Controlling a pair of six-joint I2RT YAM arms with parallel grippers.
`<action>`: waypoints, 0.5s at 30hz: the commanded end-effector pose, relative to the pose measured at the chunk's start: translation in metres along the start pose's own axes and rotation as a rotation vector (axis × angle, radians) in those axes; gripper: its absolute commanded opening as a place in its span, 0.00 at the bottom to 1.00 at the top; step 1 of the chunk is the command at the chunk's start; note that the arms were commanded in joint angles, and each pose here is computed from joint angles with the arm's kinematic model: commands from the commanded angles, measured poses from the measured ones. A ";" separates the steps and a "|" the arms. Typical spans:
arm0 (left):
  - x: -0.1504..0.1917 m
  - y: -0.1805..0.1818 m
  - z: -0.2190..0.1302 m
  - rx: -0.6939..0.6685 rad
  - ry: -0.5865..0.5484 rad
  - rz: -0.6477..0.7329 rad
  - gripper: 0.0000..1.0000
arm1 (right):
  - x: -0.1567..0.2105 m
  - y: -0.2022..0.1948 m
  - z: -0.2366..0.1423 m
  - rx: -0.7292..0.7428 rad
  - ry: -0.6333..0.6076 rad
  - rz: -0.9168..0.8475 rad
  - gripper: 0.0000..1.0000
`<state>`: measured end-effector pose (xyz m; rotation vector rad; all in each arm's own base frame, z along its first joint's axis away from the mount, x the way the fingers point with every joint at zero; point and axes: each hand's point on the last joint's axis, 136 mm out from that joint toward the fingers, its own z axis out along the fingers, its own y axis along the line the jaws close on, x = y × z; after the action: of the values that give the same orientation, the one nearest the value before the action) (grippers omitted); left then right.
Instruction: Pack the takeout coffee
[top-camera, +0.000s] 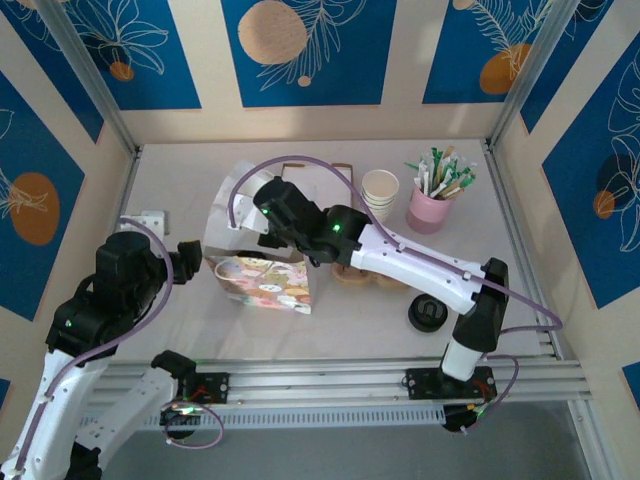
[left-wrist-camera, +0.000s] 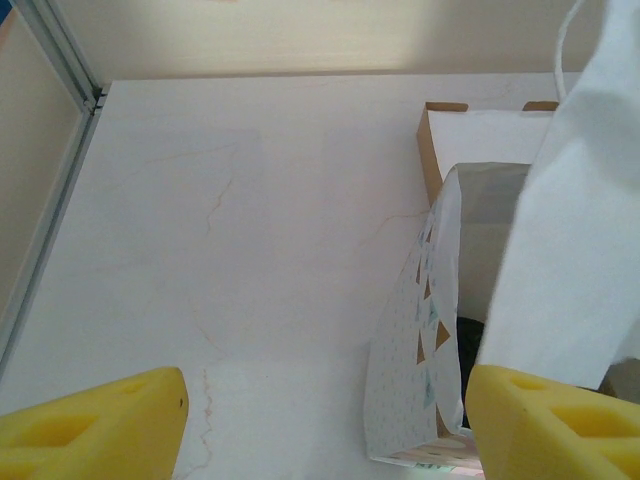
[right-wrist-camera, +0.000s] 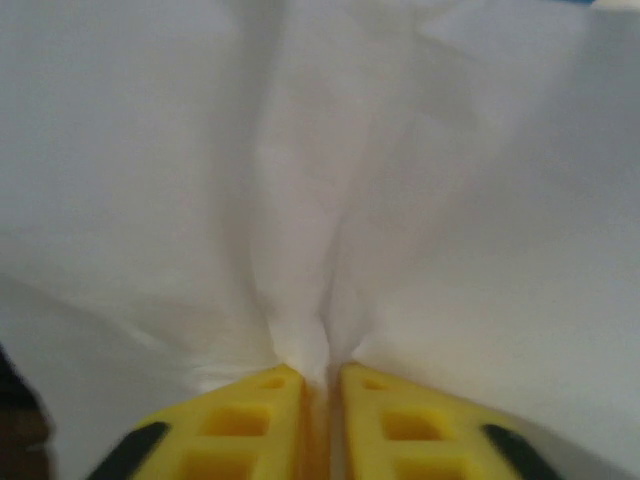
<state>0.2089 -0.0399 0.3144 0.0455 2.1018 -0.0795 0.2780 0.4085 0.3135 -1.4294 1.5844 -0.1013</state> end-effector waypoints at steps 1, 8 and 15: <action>0.006 -0.004 0.003 0.016 0.025 -0.008 0.73 | -0.007 -0.004 -0.005 0.017 -0.002 0.026 0.30; 0.006 -0.004 0.004 0.016 0.026 -0.008 0.73 | -0.014 -0.005 -0.017 0.007 -0.038 0.043 0.41; 0.005 -0.009 0.006 0.038 0.033 -0.008 0.71 | -0.021 -0.034 -0.044 0.035 -0.109 0.222 0.45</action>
<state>0.2106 -0.0430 0.3119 0.0554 2.1146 -0.0892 0.2728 0.4065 0.3169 -1.3744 1.6352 -0.0505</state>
